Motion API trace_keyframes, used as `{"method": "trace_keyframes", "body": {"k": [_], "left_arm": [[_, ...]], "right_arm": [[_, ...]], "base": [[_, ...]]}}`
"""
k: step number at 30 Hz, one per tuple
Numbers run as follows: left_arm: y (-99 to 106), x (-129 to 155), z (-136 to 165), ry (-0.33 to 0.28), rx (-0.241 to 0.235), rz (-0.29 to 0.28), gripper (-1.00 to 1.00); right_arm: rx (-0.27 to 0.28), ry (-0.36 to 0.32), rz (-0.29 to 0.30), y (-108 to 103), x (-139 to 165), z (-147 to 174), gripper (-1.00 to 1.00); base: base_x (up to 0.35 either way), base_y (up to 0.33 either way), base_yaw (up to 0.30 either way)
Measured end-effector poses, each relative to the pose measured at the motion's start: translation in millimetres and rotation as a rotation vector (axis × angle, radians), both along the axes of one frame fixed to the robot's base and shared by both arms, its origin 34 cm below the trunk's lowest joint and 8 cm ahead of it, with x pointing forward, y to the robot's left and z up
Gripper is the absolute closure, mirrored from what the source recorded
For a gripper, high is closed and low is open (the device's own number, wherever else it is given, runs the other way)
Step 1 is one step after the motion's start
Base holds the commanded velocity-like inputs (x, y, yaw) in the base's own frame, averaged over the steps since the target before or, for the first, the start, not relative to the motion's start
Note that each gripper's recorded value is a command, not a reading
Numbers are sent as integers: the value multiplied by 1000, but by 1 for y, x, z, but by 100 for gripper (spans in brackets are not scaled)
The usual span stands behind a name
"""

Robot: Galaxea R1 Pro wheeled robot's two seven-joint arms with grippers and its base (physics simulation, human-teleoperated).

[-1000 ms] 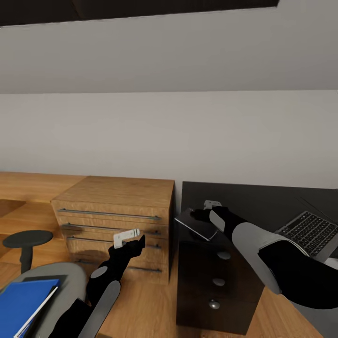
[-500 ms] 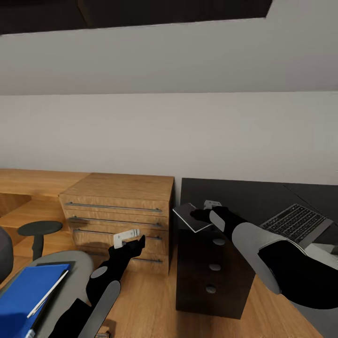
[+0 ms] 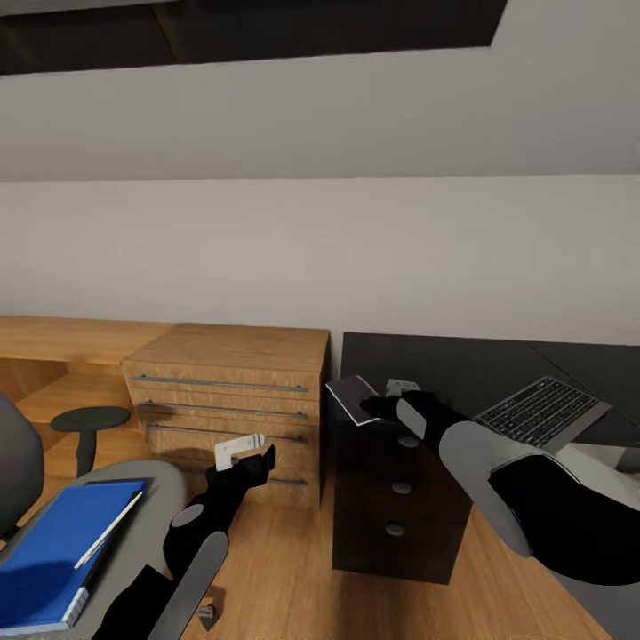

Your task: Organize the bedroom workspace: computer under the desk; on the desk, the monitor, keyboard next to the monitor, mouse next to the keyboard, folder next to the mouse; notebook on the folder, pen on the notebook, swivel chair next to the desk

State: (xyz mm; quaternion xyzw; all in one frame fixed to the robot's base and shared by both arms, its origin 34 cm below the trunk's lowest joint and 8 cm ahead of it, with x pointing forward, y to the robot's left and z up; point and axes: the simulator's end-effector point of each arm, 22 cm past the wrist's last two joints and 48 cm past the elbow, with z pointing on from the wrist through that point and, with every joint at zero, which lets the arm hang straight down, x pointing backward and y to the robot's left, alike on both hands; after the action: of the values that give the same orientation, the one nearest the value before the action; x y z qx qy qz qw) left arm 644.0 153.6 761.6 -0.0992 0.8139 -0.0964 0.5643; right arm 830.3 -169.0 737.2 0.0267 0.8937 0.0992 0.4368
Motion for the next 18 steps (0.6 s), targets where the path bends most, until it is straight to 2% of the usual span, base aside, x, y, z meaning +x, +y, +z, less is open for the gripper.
{"method": "trace_keyframes", "body": {"k": [18], "left_arm": [[0,5,31,4,2,-2,-100]], "right_arm": [[-8,65,-29,-13,-8,5,-100]], "base": [[-1,0,0]]}}
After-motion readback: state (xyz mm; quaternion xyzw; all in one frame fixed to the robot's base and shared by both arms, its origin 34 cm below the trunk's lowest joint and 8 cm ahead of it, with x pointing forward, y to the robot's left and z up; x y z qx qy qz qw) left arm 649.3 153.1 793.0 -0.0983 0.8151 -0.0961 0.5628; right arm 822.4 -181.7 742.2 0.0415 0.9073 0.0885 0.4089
